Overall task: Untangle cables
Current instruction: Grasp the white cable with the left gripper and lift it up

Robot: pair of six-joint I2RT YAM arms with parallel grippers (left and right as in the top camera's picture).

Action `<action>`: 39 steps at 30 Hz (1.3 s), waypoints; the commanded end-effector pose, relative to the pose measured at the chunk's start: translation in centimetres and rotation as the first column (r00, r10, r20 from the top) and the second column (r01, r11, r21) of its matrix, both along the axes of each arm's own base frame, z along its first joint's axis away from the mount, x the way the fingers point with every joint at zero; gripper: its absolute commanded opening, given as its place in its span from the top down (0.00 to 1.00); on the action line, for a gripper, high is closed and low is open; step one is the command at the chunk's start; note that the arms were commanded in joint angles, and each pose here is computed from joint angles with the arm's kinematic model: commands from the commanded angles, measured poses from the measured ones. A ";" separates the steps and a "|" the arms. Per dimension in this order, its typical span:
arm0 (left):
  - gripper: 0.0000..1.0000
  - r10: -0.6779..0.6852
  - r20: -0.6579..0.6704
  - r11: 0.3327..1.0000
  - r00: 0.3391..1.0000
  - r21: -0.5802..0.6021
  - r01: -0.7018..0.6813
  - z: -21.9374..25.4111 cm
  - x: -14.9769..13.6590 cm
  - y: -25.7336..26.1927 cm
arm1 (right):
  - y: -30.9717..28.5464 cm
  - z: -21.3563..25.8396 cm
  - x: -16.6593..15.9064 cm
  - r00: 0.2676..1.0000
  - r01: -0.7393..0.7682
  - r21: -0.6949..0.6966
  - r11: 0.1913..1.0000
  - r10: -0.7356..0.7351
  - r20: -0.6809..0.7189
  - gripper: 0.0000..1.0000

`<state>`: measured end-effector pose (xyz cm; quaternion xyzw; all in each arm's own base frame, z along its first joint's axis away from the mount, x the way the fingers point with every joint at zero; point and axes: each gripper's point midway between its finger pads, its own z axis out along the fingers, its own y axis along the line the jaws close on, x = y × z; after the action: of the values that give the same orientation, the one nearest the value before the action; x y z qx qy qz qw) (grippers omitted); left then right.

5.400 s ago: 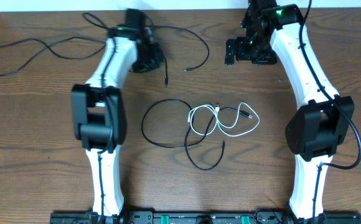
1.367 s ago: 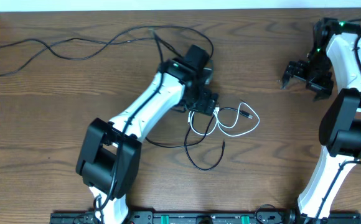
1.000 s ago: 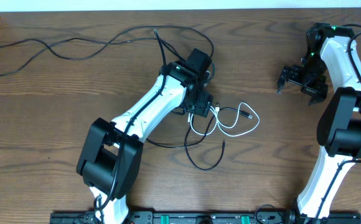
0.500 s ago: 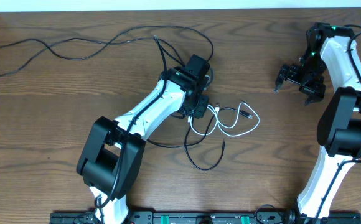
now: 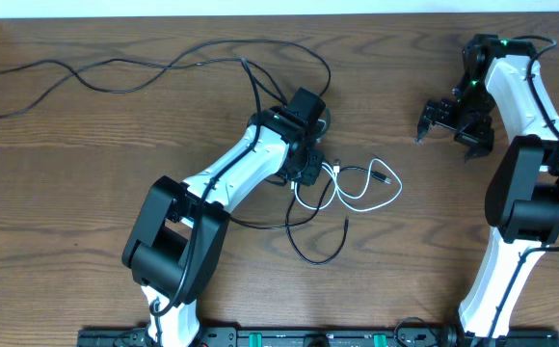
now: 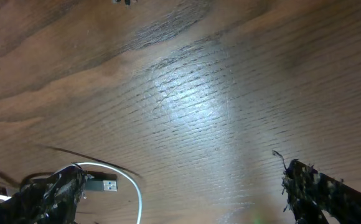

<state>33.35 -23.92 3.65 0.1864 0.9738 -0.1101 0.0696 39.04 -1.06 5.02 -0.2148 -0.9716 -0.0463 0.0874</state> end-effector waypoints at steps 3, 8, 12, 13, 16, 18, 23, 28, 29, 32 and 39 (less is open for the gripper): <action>0.92 -0.013 -0.018 1.000 1.000 -0.005 0.012 -0.2 -0.4 -0.3 | 0.1 0.1 -0.1 1.000 -0.014 0.004 1.000 0.014 0.004 0.01; 0.93 -0.037 0.058 0.984 0.998 -0.174 0.047 6.7 0.4 -2.9 | 0.1 0.1 0.0 1.000 -0.014 0.004 1.000 0.014 0.006 0.01; 0.93 -0.070 0.174 0.920 0.982 -0.368 0.131 14.7 0.1 -5.4 | 0.2 0.1 -0.1 1.000 -0.015 0.004 1.000 0.015 0.005 0.01; 0.92 -0.074 0.213 0.892 0.974 -0.424 0.160 17.2 -0.2 -5.9 | 0.2 0.1 -0.1 1.000 -0.015 0.004 1.000 0.015 0.005 0.01; 0.93 -0.069 0.342 0.805 0.937 -0.535 0.254 24.0 -1.5 -6.5 | 0.4 0.1 0.0 1.000 -0.021 0.004 1.000 0.021 0.006 0.01; 0.93 -0.033 0.395 0.779 0.918 -0.565 0.271 27.0 -2.0 -6.2 | 0.7 0.1 0.0 1.000 -0.027 0.005 1.000 0.027 0.006 0.01; 0.93 0.037 0.515 0.744 0.856 -0.586 0.321 32.1 -2.8 -5.1 | 1.5 0.1 0.0 0.999 -0.054 0.006 0.999 0.054 0.006 0.01; 0.93 0.193 0.540 0.785 0.819 -0.586 0.201 33.7 -1.2 -3.0 | 3.7 0.3 0.0 0.987 -0.161 0.086 0.983 0.159 0.031 0.01; 0.92 0.232 0.536 0.776 0.811 -0.605 0.178 34.4 -0.9 -2.6 | 4.0 0.3 0.0 0.987 -0.162 0.092 0.983 0.160 0.032 0.01; 0.93 0.325 0.534 0.728 0.780 -0.668 0.154 36.9 -0.3 -1.4 | 4.2 0.4 0.0 0.986 -0.163 0.099 0.982 0.161 0.033 0.01; 0.93 0.467 0.541 0.650 0.699 -0.746 0.143 41.5 0.3 1.8 | 4.0 0.4 0.0 0.987 -0.159 0.098 0.982 0.156 0.035 0.01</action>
<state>34.13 -23.77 42.50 0.1081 0.7722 -0.3943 0.4864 39.06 2.79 5.19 -0.1381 -0.9827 -0.0833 0.0911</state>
